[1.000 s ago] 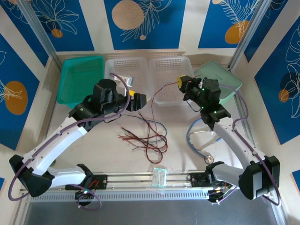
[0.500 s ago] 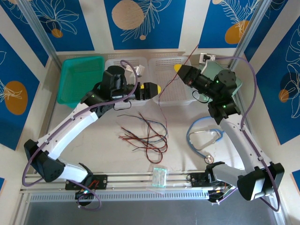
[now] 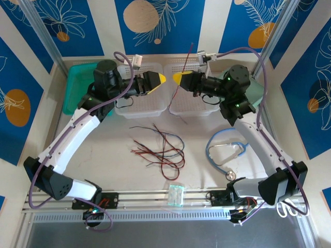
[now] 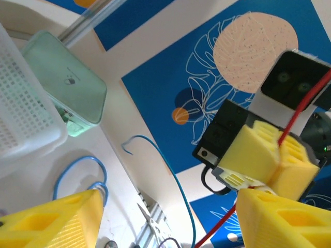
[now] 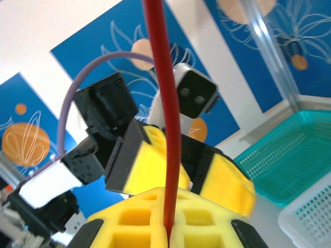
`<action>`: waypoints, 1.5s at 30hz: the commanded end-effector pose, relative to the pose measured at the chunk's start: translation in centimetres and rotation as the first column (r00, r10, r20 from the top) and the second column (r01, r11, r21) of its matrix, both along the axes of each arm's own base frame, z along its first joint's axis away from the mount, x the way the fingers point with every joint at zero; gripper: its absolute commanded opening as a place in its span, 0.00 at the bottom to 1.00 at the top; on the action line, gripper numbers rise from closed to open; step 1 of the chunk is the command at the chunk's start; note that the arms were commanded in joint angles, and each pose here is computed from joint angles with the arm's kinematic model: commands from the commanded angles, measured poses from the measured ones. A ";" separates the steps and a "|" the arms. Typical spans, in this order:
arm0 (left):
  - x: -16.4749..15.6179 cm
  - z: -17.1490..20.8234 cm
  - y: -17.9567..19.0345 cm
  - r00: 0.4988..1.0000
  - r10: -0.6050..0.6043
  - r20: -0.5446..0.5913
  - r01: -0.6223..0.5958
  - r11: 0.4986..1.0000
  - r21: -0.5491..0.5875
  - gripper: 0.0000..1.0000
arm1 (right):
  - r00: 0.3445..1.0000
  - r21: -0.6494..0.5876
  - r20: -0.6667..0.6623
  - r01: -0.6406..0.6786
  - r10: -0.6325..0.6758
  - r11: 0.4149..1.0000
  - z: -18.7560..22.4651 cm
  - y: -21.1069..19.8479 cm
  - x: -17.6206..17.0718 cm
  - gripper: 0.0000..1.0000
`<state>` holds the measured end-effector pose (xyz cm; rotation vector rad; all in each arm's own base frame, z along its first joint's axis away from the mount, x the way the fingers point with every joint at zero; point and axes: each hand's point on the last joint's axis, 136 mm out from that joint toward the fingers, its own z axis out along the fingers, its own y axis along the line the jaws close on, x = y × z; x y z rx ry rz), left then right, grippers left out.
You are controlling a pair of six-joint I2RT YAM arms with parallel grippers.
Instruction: Untangle the cables
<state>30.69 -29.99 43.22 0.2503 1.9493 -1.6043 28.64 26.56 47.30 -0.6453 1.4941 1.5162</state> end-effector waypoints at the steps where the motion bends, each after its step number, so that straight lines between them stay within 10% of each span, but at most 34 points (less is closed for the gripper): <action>1: -1.5 1.1 -0.1 0.998 -0.059 0.002 0.059 0.998 -0.036 0.66 | 0.992 -0.027 0.092 -0.088 0.091 0.996 0.9 1.0 -1.3 0.00; 36: -2.5 -1.7 -1.1 0.997 -0.065 -0.037 0.064 0.997 -0.038 0.46 | 0.949 -0.011 0.211 -0.236 0.233 0.972 1.3 4.0 -1.2 0.00; 45: -2.0 0.0 0.1 0.998 0.020 0.060 -0.018 0.999 -0.035 0.58 | 0.963 -0.007 0.199 -0.185 0.183 0.983 1.2 2.3 -0.9 0.00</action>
